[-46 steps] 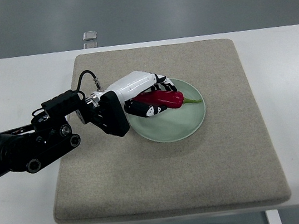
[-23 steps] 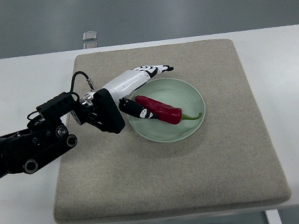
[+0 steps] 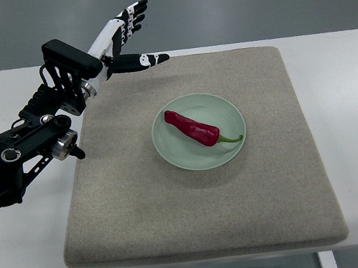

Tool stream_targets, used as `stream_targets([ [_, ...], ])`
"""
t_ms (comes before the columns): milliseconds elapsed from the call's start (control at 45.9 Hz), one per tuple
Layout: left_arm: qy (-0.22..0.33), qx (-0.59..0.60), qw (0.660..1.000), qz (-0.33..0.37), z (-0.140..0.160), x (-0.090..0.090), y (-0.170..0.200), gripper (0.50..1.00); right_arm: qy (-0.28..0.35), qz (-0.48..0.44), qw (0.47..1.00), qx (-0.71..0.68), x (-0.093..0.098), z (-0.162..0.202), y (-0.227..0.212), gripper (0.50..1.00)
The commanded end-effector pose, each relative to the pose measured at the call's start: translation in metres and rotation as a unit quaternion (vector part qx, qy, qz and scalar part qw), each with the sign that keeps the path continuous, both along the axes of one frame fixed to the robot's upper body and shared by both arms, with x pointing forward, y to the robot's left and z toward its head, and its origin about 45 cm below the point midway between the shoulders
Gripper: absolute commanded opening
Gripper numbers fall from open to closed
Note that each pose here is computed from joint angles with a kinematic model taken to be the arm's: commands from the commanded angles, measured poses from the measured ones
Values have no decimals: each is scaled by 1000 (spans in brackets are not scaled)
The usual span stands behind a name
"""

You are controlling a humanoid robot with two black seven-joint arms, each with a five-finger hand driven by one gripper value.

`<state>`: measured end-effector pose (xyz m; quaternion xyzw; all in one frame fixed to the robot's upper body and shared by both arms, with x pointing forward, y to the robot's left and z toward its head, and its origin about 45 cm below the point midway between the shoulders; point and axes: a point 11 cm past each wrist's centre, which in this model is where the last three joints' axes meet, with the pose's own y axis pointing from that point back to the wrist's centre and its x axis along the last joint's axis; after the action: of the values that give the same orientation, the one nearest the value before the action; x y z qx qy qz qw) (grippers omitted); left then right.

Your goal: Place red pepper on plate with left hand

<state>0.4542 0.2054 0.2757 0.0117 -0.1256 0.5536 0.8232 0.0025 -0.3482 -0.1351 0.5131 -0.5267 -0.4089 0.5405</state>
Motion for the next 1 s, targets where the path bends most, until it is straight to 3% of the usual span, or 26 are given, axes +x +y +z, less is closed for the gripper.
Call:
stream_targets([
  [0, 33, -44, 998, 37, -7, 7, 17, 992, 0, 0, 1000, 0, 0, 0, 0, 928],
  [174, 102, -152, 977, 109, -29, 12, 49, 992, 0, 0, 1000, 0, 0, 0, 0, 928],
  [349, 129, -240, 951, 149, -36, 13, 73, 996, 1, 0, 1000, 0, 0, 0, 0, 928],
  [610, 122, -307, 931, 158, -40, 9, 100, 1000, 0, 0, 1000, 2, 0, 0, 0, 928],
  [980, 130, -336, 923, 135, -48, 8, 92, 1000, 1, -2, 1000, 2, 0, 0, 0, 928],
])
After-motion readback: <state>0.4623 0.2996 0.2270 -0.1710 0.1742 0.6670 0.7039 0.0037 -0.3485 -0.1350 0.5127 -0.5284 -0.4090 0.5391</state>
